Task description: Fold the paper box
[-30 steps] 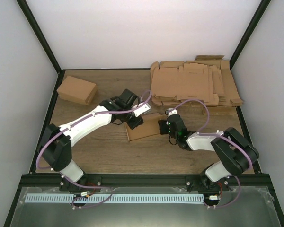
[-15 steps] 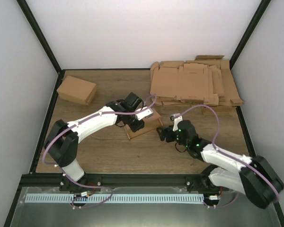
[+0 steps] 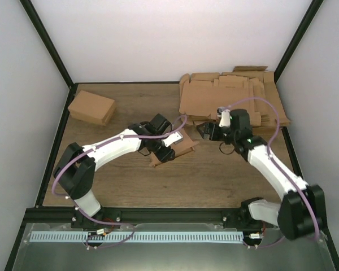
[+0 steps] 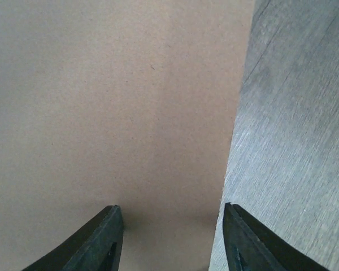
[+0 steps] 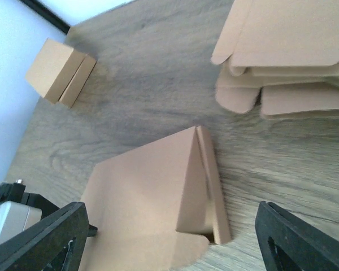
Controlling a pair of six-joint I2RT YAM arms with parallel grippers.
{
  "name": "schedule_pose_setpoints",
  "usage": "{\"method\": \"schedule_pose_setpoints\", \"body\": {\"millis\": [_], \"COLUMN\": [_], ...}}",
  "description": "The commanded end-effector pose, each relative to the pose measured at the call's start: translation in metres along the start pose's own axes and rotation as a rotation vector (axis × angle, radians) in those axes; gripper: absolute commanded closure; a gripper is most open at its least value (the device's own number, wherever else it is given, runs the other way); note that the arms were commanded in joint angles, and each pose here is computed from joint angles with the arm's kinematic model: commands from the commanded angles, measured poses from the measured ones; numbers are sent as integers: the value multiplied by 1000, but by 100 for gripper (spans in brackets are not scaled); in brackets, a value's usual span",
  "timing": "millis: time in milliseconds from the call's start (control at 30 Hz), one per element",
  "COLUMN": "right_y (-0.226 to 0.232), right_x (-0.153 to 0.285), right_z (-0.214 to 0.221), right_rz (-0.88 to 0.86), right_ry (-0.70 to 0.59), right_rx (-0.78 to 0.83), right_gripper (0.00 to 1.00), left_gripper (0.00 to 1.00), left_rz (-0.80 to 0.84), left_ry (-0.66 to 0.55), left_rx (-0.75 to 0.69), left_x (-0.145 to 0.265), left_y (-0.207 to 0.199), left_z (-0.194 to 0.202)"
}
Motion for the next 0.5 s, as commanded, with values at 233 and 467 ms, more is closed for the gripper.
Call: {"method": "schedule_pose_setpoints", "body": {"millis": [233,467], "right_y": [-2,-5], "right_x": [-81,-97], "right_z": [5,18], "right_rz": [-360,-361], "right_ry": [337,381], "right_rx": [-72,-83], "right_gripper": [32,36], "left_gripper": [28,16], "left_rz": [92,181], "left_ry": [-207,-456], "left_rx": [227,580], "left_x": [39,96], "left_y": [-4,34], "left_z": [-20,-6]}}
Point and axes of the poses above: each gripper's point midway between its finger pads, its own x axis back along the fingers, its own y axis along the line the jaws close on, z = x × y, the point moved 8 cm from there along x, back along the fingers, and after that the axes turned 9 degrees about x, right-handed, at the moved point
